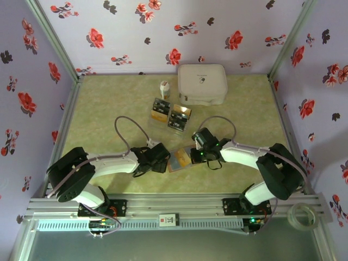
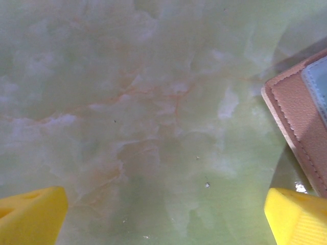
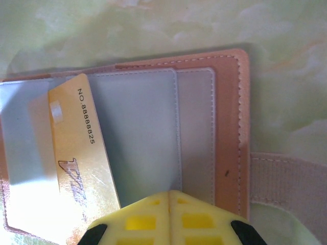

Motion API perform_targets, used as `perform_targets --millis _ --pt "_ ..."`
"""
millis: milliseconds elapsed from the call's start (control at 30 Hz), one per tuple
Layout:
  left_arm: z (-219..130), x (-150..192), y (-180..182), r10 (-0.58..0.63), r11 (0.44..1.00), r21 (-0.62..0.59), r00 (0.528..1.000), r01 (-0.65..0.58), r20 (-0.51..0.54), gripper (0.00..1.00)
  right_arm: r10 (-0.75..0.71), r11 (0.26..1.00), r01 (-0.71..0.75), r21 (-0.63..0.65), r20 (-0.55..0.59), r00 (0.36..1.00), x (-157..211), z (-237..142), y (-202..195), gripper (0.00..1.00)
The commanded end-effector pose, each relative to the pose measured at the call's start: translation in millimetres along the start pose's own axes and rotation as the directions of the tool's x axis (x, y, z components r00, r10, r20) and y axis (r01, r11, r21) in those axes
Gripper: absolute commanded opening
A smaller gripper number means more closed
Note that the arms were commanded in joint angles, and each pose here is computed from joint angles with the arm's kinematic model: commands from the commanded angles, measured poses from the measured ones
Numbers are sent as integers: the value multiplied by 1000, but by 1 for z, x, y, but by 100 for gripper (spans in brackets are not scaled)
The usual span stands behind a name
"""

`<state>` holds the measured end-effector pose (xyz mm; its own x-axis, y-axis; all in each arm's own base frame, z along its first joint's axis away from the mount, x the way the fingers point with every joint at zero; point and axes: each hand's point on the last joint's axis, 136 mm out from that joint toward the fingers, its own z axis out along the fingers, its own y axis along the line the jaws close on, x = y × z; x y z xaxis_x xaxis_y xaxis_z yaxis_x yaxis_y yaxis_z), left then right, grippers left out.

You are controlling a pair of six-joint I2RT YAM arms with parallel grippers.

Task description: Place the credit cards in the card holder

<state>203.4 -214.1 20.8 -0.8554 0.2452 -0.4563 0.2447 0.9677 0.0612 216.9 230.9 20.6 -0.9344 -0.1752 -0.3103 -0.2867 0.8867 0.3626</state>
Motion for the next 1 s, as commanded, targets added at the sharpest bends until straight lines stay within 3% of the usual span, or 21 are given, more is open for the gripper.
perform_targets --millis 0,333,567,767,967 --pt "0 -4 0 -2 1000 -19 1000 2 18 100 12 1000 -12 4 -35 999 10 7 0 5" --pt "0 -4 0 -1 1000 -18 1000 1 20 100 0 997 1 81 -13 1000 7 -4 -15 6" --pt "-1 -9 3 -23 1000 -16 999 24 33 100 27 998 -30 58 57 998 -7 -30 -17 10" --pt "2 -17 14 -83 997 -2 996 83 33 100 61 998 -63 22 99 993 -14 -42 -15 26" --pt "10 -30 29 -129 992 4 991 129 27 100 110 990 -100 -96 108 988 -19 -39 2 40"
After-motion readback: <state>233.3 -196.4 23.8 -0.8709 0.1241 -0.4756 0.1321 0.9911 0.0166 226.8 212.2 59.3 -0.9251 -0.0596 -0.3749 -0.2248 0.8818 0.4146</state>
